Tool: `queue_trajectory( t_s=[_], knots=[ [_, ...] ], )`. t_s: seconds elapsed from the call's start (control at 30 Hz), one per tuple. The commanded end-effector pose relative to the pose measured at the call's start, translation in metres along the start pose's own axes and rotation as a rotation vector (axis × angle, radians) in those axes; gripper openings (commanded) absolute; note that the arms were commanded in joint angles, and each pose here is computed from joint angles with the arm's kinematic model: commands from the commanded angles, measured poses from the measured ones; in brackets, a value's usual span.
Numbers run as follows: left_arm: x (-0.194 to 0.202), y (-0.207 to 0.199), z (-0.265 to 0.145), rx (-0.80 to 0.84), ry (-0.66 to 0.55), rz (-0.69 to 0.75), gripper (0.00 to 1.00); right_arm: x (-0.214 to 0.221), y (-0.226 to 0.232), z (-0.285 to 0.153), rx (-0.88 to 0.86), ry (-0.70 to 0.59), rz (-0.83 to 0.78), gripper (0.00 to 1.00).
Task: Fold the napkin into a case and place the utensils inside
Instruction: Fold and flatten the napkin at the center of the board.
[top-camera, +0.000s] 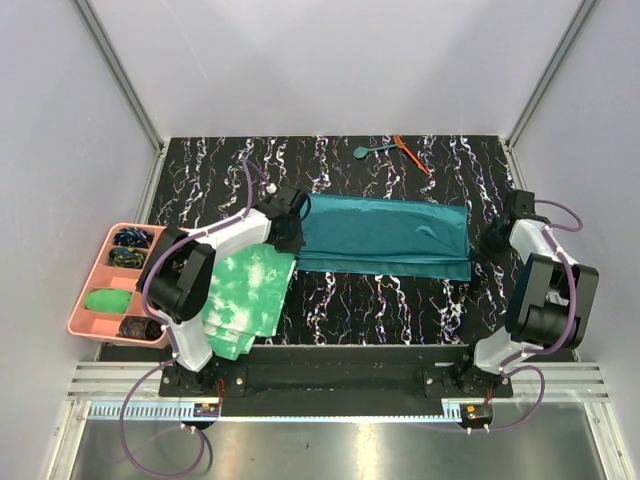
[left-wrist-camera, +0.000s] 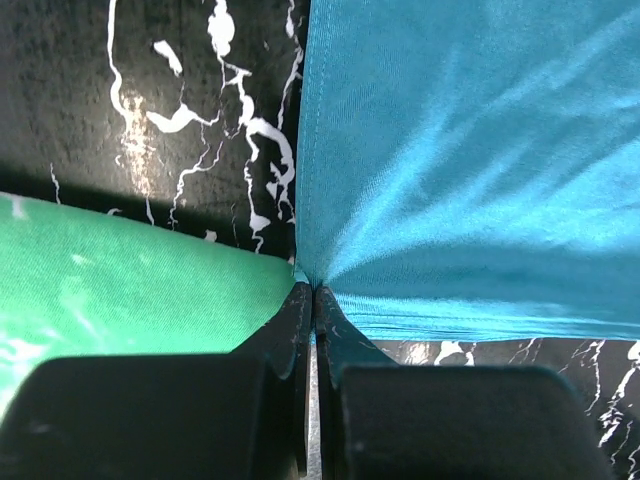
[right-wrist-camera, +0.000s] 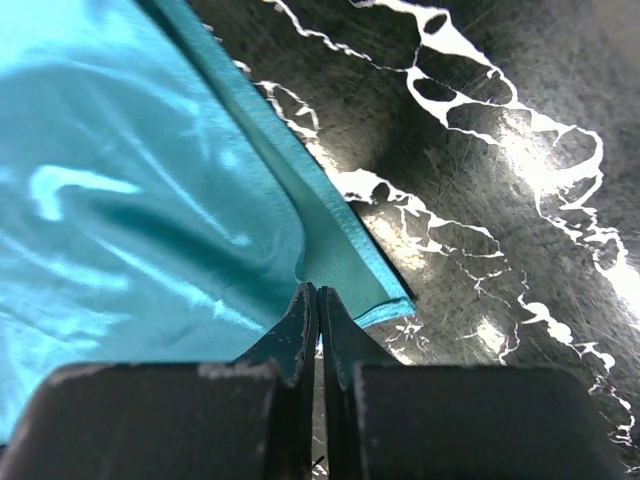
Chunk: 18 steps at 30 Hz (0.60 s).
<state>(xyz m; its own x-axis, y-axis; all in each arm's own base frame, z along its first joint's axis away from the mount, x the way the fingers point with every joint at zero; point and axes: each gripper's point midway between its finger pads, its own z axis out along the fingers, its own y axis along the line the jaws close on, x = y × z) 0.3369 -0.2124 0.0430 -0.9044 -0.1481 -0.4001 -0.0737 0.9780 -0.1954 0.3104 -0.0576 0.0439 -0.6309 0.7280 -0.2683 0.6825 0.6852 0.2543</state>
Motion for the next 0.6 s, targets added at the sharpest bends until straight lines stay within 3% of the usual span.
queue_trajectory(
  t_s=[0.0, 0.57],
  knots=[
    [-0.009, -0.003, -0.019, 0.028, -0.056, 0.005, 0.0, -0.016, 0.002, -0.018, -0.005, -0.101, 0.0, 0.0],
    [0.015, -0.01, 0.003, 0.075, 0.045, 0.007, 0.0, 0.003, -0.02, 0.016, 0.09, -0.012, 0.017, 0.0]
  ],
)
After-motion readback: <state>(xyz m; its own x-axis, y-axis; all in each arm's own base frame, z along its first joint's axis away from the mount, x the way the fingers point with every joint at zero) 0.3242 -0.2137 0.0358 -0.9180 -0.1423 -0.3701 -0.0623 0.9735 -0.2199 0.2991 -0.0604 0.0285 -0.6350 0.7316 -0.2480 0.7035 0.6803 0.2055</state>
